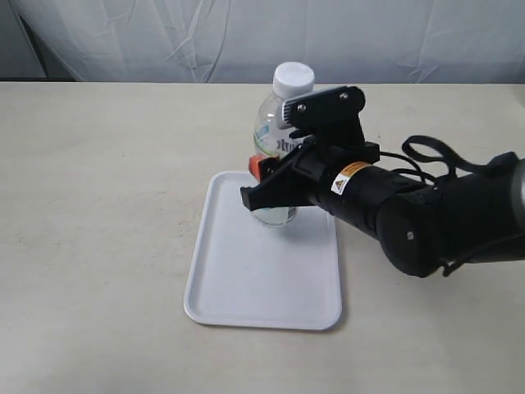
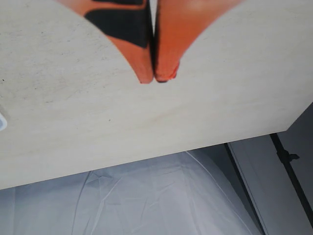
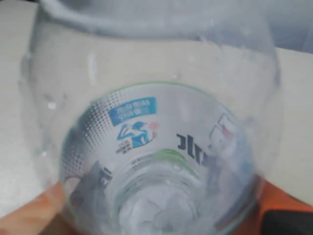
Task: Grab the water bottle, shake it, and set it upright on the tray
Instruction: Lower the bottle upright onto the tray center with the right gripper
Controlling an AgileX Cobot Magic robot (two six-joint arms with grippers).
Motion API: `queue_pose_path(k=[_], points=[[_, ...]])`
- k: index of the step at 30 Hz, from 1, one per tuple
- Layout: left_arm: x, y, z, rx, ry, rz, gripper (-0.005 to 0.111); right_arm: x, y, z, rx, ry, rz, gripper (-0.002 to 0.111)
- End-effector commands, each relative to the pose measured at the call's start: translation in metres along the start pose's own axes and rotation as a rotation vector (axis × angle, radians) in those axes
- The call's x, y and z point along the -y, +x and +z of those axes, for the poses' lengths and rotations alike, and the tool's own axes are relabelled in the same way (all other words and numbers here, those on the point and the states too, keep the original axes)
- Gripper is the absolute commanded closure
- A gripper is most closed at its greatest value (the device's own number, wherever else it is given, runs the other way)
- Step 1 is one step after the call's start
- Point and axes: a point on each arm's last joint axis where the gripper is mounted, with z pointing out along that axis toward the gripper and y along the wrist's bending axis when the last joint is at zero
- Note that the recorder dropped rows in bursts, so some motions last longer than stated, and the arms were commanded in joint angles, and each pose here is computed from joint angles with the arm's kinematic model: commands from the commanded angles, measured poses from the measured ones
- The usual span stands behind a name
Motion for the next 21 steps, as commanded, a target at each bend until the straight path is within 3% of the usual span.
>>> queue_pose_path(k=[1, 7, 10, 15, 17, 21], points=[[0.000, 0.000, 0.000, 0.014, -0.001, -0.003, 0.106, 0.001, 0.006, 0.011, 0.049, 0.015, -0.032, 0.109], [0.000, 0.000, 0.000, 0.014, -0.001, -0.003, 0.106, 0.002, 0.009, 0.013, 0.043, 0.021, -0.008, 0.105], [0.000, 0.000, 0.000, 0.014, -0.001, -0.003, 0.106, 0.002, 0.010, 0.013, 0.032, 0.018, 0.036, 0.085], [0.000, 0.000, 0.000, 0.014, -0.001, -0.003, 0.106, 0.001, 0.016, 0.013, -0.039, 0.009, 0.071, 0.035], [0.000, 0.000, 0.000, 0.014, -0.001, -0.003, 0.106, 0.000, 0.018, 0.013, -0.059, 0.007, 0.071, 0.027], [0.000, 0.000, 0.000, 0.014, -0.001, -0.003, 0.106, -0.001, 0.019, 0.009, -0.105, -0.004, 0.072, 0.026]])
